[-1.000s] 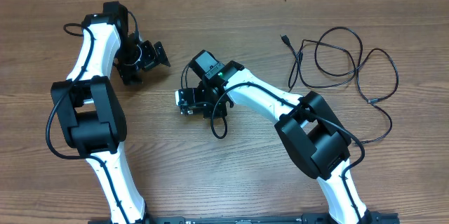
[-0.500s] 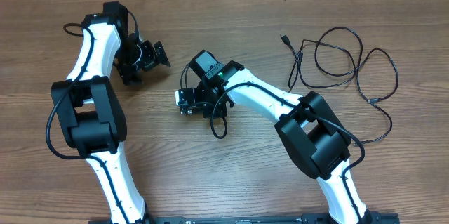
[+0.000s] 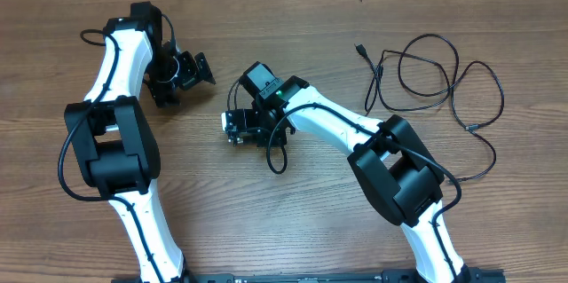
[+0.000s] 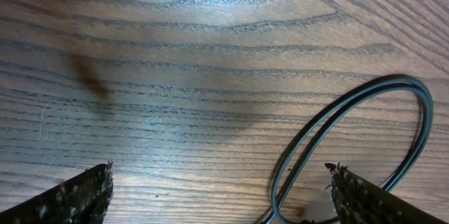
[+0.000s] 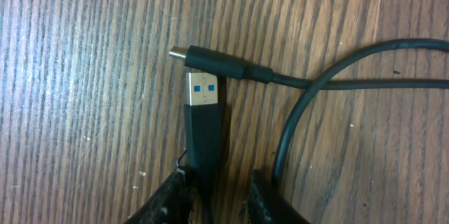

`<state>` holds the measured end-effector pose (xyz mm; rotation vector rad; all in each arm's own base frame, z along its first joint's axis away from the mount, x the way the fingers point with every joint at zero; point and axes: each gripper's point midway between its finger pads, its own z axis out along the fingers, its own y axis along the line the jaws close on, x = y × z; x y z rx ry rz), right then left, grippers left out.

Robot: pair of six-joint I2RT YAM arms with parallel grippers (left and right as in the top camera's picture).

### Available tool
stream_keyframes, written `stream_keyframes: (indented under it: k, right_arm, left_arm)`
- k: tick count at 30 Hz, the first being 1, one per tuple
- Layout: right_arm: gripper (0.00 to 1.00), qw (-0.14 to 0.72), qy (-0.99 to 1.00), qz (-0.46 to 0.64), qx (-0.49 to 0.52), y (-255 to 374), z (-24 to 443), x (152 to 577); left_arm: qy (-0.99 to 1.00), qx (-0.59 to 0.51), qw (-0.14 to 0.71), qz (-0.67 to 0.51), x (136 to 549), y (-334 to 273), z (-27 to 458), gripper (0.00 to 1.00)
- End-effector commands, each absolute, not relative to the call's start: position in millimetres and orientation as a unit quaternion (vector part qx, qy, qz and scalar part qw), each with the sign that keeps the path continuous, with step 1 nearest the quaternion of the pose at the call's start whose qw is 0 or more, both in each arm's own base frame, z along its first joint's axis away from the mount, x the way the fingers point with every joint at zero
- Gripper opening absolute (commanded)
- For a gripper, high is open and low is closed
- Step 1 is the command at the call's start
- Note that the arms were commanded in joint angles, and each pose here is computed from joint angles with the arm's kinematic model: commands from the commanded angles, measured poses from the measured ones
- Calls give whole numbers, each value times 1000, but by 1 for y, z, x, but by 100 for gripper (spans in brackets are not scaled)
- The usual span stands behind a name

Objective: Untangle cables

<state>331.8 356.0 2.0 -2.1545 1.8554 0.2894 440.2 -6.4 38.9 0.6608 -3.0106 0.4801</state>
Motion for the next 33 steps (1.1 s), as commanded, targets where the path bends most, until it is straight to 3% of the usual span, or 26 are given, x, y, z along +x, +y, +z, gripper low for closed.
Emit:
stream_keyframes:
  k: [1,8,13,16,24,33]
  right_arm:
    - [27,84,653,80,-748,335,-39,322]
    - [28,43,657,97,-747,324,-40,304]
    - [35,30,658,103,-746,321,-40,298]
    - [42,42,657,97,-747,324,-40,304]
    - [42,88,685,92,-717,342,-19,321]
    - [51,144,681,68,-714,351,10,344]
  left_arm:
    - [-968,202,6,150,444,-8,40,99]
    - [-968,202,6,150,444,-8,40,99]
    - [-968,202,6,150,444,-8,40,100]
    - [-968,202,6,150,444,-8,40,99]
    - [-968,202,6,150,444,-8,40,100]
    - [-968,202,6,150,444,-8,40,100]
